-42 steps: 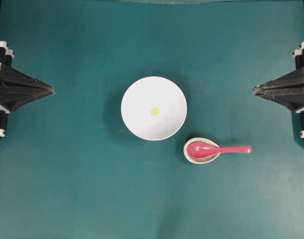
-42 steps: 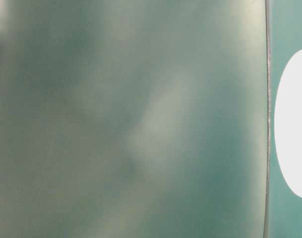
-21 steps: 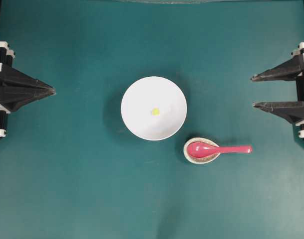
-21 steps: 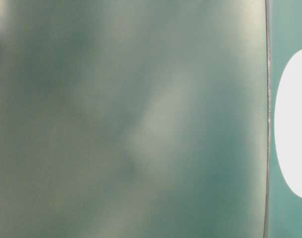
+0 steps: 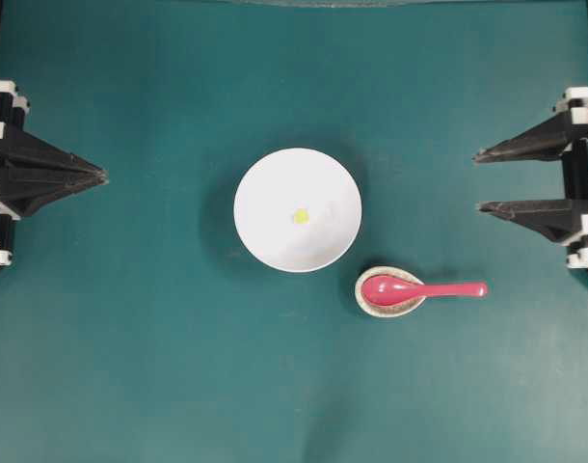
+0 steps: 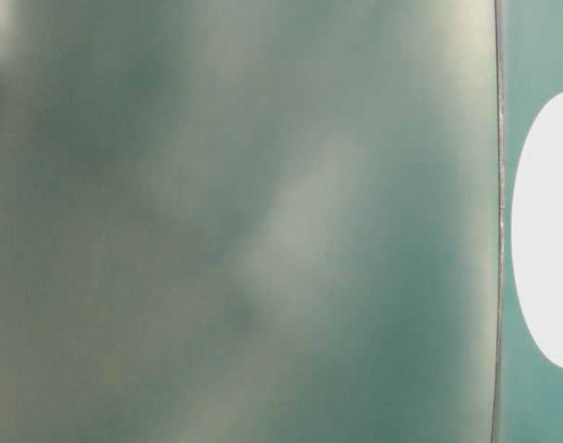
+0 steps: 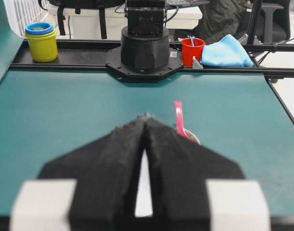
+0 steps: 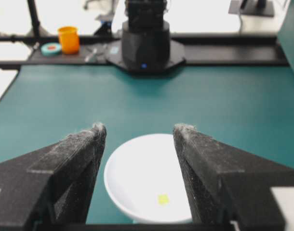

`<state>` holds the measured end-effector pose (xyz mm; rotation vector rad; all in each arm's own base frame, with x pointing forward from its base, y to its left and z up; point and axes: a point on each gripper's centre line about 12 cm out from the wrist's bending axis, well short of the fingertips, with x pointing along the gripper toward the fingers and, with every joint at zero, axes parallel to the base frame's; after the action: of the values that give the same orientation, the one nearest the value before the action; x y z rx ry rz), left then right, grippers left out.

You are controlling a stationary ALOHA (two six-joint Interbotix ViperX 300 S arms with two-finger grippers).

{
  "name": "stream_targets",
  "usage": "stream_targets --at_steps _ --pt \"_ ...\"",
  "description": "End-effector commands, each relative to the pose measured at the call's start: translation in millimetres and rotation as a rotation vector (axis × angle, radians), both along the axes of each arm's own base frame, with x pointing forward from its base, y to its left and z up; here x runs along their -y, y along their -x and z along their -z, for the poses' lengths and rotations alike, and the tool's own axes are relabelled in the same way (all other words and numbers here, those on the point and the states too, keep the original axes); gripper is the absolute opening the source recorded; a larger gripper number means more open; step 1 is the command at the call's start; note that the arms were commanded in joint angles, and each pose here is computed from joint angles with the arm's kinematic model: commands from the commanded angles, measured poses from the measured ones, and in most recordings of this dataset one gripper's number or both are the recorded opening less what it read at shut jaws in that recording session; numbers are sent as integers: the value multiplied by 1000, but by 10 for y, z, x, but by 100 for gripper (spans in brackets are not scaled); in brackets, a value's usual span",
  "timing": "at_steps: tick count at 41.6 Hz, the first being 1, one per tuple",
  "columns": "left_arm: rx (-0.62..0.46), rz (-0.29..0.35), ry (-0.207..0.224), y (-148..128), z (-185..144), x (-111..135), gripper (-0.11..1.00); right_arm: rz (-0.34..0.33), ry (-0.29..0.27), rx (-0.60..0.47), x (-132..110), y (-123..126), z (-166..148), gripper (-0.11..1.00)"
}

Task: Scoop the yellow hexagonal prism block from the bowl with a spoon using the right arm.
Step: 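Move the right gripper toward the red spoon handle in the spoon rest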

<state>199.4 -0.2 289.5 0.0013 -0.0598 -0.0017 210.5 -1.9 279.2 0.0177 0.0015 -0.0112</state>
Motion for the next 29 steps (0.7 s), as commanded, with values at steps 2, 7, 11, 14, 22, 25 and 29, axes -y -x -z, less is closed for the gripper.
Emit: stream_targets --at_steps 2,7,11,14,22,25,29 --pt "29 2 0 -17 -114 3 4 2 -6 -1 3 -54 25 61" --pt "28 2 -9 -17 -112 4 4 4 -7 -21 5 -98 155 61" --pt "25 1 -15 -17 -109 4 4 7 -15 -26 9 -118 289 61" --pt "23 2 -17 -15 -108 5 4 8 -26 -31 5 -126 403 61" --pt "14 0 -20 -18 -96 1 4 -1 -61 -48 -43 -92 741 61" --pt "12 1 -21 -19 -94 4 4 -15 -77 -40 -86 -73 825 61" --pt "9 1 -23 -18 -86 4 4 -30 -95 -41 -150 -47 954 61"
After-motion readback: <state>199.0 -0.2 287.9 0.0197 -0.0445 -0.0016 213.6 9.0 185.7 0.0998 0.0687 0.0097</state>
